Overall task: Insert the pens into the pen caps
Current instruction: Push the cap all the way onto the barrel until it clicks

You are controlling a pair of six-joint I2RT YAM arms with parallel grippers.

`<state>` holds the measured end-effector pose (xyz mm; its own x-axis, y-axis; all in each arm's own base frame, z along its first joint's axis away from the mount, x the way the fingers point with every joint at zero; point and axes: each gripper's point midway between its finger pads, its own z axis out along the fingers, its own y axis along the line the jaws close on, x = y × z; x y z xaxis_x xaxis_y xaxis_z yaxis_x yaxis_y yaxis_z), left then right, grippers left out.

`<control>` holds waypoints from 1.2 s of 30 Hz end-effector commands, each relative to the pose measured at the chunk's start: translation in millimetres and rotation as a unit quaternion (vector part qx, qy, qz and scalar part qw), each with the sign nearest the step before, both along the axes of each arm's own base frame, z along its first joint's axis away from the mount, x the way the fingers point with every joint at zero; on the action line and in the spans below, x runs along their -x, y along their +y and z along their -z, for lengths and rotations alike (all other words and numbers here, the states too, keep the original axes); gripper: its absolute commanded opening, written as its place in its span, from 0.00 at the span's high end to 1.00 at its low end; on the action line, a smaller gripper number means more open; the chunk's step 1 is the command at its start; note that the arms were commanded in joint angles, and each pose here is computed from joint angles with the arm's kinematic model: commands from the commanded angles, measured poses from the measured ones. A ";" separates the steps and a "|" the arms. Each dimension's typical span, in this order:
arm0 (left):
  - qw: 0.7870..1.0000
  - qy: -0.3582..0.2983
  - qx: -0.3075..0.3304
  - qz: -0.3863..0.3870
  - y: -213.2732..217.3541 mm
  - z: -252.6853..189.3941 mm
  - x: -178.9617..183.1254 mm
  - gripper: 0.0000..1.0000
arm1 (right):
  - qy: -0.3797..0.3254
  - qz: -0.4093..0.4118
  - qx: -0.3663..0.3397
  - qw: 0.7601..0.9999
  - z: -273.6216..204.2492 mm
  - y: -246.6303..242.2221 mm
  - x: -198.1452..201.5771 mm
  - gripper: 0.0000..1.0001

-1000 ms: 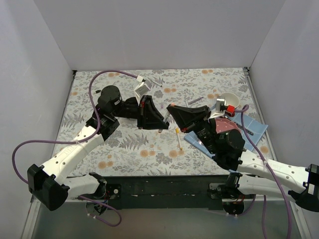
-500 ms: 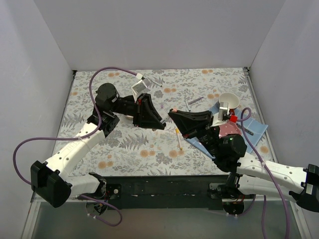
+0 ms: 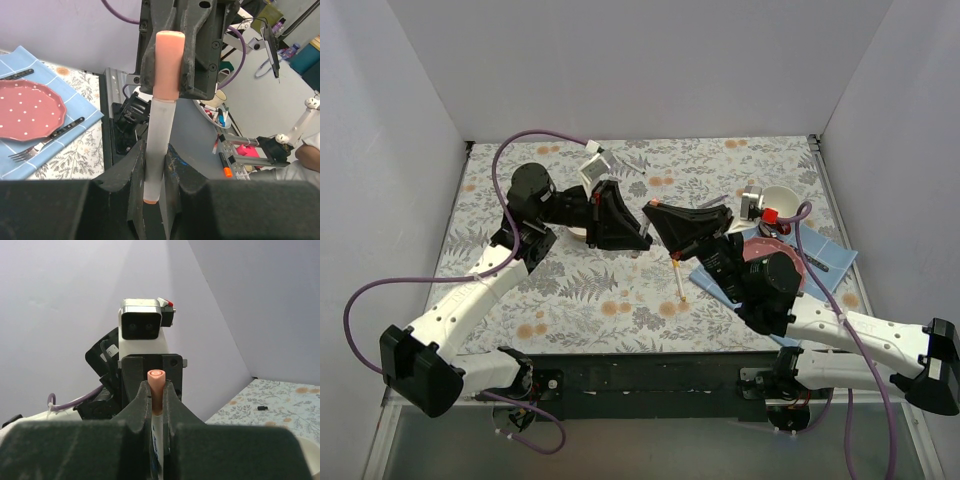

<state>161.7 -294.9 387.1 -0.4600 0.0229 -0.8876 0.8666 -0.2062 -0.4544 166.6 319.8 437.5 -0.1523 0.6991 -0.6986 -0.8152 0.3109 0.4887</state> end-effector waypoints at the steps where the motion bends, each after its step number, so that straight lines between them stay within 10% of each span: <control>1: 0.969 -0.032 0.073 -0.235 1.2 -54.4 -86.2 1.00 | 0.069 -0.223 0.296 0.926 177.0 65.0 92.9 0.99; 10: 0.973 -0.039 0.057 -0.220 -1.1 -51.4 -85.2 1.00 | 0.023 -0.293 0.349 0.890 182.2 65.2 119.3 0.99; 25: 0.986 -0.035 0.051 -0.157 -4.0 -36.1 -56.2 1.00 | 0.012 -0.246 0.285 0.927 129.4 47.8 98.8 0.98; 36: 0.995 -0.035 0.048 -0.083 1.0 -19.0 -18.1 1.00 | -0.037 -0.221 0.220 0.950 65.6 27.7 72.1 0.63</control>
<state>148.3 -294.1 379.4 -0.4316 0.0377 -0.9013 0.8724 -0.2368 -0.4277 143.3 329.9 410.9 -0.1775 0.4320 -0.8843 -0.8912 0.3105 0.3306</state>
